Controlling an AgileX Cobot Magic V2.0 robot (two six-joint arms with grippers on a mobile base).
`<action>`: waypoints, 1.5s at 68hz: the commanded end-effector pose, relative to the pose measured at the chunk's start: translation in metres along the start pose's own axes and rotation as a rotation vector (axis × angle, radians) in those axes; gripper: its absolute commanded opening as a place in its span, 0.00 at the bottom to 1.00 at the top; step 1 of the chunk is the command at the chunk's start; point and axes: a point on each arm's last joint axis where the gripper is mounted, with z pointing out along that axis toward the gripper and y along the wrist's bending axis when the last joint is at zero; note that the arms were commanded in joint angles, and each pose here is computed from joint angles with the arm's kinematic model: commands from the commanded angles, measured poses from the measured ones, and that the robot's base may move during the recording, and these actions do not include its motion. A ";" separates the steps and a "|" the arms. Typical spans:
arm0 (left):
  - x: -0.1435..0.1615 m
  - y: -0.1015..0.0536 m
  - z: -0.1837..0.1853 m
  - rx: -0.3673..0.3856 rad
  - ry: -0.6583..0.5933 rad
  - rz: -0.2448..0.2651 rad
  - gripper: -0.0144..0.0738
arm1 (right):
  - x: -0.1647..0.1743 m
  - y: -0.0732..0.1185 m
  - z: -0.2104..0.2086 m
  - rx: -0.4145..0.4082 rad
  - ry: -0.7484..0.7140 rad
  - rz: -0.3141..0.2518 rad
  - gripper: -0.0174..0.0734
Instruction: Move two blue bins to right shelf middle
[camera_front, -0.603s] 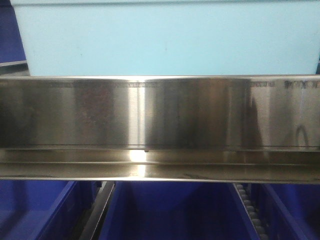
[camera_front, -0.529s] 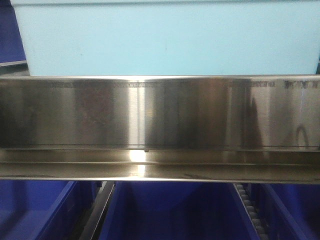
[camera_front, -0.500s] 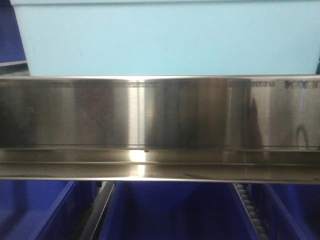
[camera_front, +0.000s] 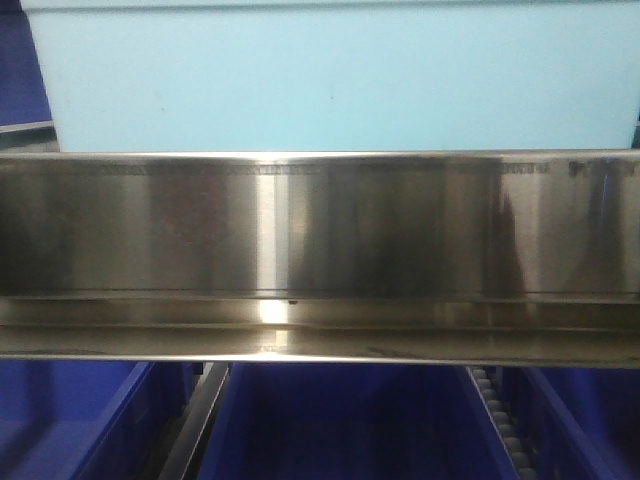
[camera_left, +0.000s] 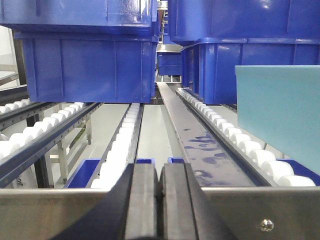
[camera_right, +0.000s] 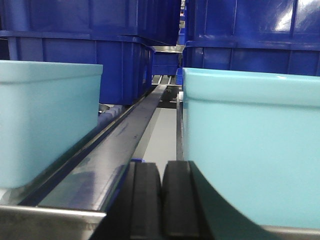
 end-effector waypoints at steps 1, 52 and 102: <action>-0.003 0.000 0.000 -0.005 -0.033 0.005 0.04 | -0.002 0.000 0.000 -0.002 -0.027 -0.010 0.01; -0.027 -0.001 -0.004 0.005 -0.241 0.003 0.04 | -0.035 0.001 -0.005 -0.004 -0.109 -0.010 0.01; -0.138 0.003 0.043 0.002 -0.030 -0.117 0.64 | -0.134 0.004 -0.012 -0.025 -0.067 -0.002 0.73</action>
